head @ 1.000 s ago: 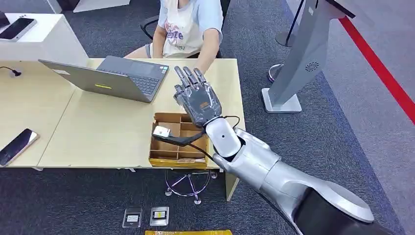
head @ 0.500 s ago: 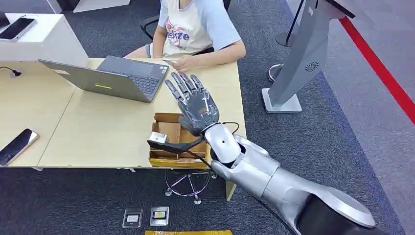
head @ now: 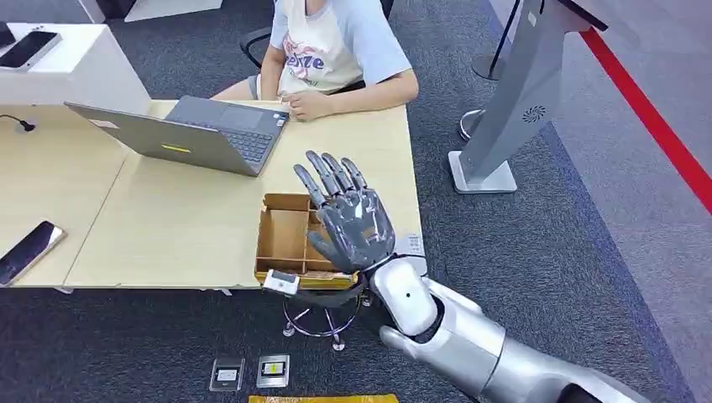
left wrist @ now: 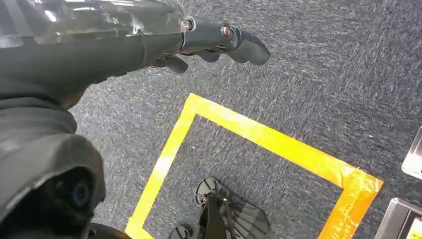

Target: Pass the card to the sensor for recognition and then transmit it.

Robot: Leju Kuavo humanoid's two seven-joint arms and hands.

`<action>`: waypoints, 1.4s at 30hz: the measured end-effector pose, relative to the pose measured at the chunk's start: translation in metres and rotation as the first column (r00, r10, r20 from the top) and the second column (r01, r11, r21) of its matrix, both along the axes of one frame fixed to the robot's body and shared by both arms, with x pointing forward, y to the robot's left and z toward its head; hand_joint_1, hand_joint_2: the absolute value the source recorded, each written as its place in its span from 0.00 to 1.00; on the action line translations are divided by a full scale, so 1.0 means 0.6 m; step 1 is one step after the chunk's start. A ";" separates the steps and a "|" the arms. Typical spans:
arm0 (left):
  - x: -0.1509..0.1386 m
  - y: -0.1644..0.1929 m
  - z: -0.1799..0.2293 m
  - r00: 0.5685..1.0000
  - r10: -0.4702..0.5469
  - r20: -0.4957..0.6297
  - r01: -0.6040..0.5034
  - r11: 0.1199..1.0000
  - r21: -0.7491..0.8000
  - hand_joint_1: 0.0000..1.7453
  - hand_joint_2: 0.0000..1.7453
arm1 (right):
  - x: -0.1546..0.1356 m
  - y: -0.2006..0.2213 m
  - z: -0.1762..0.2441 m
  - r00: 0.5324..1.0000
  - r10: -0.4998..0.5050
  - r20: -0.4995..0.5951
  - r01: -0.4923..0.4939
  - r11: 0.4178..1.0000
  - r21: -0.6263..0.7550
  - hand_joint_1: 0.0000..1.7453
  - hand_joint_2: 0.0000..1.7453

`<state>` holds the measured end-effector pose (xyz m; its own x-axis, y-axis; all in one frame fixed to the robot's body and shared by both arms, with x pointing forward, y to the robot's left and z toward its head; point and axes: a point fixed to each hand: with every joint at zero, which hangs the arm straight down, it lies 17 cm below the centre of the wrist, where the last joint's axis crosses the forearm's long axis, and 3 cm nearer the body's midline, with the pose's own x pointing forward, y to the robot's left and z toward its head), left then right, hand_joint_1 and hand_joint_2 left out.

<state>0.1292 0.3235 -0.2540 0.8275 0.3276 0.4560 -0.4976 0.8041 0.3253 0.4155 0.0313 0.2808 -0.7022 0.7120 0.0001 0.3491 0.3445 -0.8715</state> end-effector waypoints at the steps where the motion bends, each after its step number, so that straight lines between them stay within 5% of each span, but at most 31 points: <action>1: -0.001 0.001 0.000 1.000 0.002 -0.001 -0.002 1.000 0.001 0.00 0.00 | -0.004 -0.007 -0.002 1.000 -0.006 -0.002 0.006 1.000 0.001 0.00 1.00; 22: -0.012 -0.006 -0.003 0.999 0.043 -0.029 -0.043 0.999 -0.011 0.00 0.00 | -0.109 -0.031 -0.074 0.974 0.113 -0.198 -0.090 0.988 0.123 0.00 1.00; 42: -0.013 -0.009 -0.004 0.998 0.045 -0.038 -0.046 0.999 -0.020 0.00 0.00 | -0.153 0.073 -0.079 0.918 0.327 -0.223 -0.293 0.940 0.172 0.00 1.00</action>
